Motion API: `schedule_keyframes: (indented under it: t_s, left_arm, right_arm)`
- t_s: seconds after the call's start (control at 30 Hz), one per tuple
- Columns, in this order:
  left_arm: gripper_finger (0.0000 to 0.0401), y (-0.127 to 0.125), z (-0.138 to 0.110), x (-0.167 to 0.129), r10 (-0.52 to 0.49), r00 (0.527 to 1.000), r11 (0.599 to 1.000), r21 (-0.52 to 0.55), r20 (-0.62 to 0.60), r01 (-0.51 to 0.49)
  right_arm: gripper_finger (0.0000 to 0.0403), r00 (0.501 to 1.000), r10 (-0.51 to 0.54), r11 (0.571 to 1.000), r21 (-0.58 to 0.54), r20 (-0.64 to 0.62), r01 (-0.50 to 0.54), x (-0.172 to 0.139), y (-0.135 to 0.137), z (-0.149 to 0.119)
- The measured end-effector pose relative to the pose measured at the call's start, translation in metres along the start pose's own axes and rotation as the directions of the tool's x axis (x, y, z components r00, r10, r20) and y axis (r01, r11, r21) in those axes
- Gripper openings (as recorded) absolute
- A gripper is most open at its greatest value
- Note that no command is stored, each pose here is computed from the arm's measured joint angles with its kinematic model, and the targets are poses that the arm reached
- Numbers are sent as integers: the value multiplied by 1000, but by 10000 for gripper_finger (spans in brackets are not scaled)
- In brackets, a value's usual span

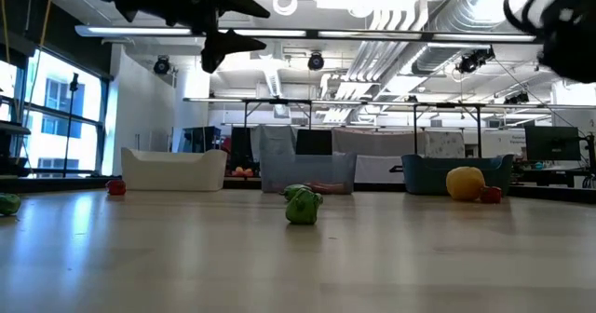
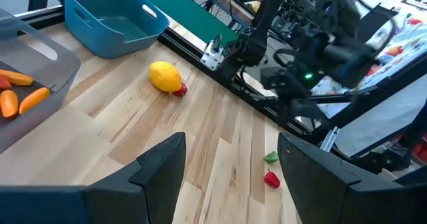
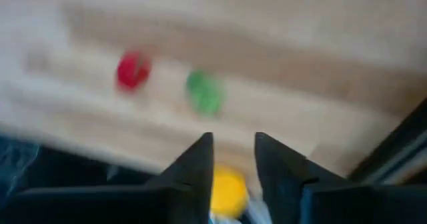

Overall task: Sort produce into baskets
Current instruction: Put the bottom right yellow lemon into the white bin

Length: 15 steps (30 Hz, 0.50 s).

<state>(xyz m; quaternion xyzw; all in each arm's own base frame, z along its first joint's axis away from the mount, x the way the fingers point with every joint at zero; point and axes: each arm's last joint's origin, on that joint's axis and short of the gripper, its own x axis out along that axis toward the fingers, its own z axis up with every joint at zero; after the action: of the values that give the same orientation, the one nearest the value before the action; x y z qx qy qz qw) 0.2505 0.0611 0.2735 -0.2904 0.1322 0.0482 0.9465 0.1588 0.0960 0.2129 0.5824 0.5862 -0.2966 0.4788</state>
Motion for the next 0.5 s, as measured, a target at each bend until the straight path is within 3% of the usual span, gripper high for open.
schedule_keyframes:
  t_s: [0.27,0.4,0.5]
  left_arm:
    - [223,1,0,0,-14,1000,1000,0,-9,14]
    - [223,1,0,0,-12,1000,1000,-1,-12,12]
    - [223,1,0,0,-11,1000,1000,3,-13,11]
  right_arm:
    - [219,986,58,982,-171,-153,-85,-30,14,-52]
    - [268,976,69,976,-191,-207,-109,-22,23,-78]
    - [286,968,119,936,-300,-220,-183,-9,37,-101]
